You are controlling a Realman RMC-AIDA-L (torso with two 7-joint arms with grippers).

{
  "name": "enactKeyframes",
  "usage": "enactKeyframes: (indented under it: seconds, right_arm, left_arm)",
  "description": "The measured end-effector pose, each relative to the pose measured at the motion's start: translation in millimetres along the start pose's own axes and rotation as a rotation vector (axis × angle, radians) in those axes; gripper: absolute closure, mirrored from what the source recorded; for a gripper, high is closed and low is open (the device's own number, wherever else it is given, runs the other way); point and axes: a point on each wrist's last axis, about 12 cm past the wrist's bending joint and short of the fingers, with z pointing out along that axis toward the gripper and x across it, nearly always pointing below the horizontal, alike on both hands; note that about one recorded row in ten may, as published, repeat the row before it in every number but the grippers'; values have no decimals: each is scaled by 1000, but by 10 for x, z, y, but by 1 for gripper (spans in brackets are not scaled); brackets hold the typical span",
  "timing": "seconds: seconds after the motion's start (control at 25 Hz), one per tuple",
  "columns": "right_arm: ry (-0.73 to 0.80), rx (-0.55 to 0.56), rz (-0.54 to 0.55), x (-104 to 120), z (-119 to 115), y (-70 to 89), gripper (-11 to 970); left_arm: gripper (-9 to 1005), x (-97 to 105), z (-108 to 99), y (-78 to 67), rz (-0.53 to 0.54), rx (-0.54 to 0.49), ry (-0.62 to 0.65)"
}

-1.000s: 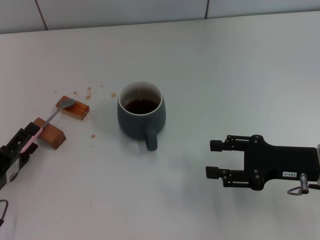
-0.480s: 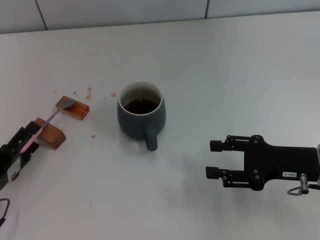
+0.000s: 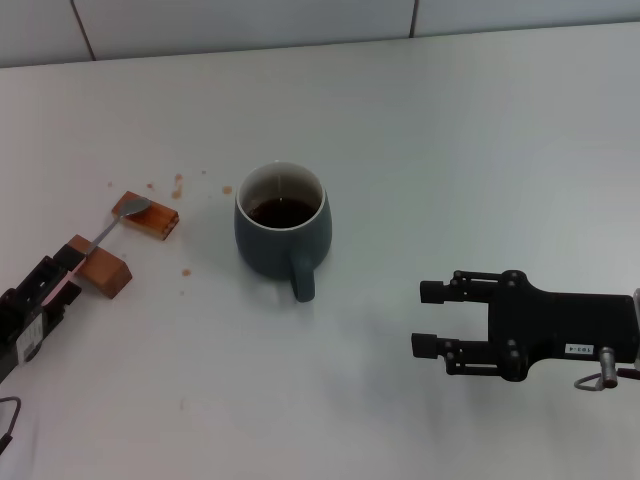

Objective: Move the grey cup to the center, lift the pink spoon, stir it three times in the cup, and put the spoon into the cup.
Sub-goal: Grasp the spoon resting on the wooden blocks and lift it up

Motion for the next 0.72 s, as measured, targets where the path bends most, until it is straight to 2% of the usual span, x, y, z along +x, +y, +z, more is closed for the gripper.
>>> enactKeyframes:
  seconds: [0.28, 0.56, 0.72]
  right_arm:
    - [6, -8, -2, -1, 8, 2, 256]
    - [8, -10, -2, -1, 11, 3, 257]
    - [8, -10, -2, -1, 11, 3, 257]
  left_arm:
    - [274, 2, 13, 16, -5, -16, 6]
    - [378, 0, 17, 14, -6, -16, 6]
    - [374, -6, 16, 15, -8, -16, 0]
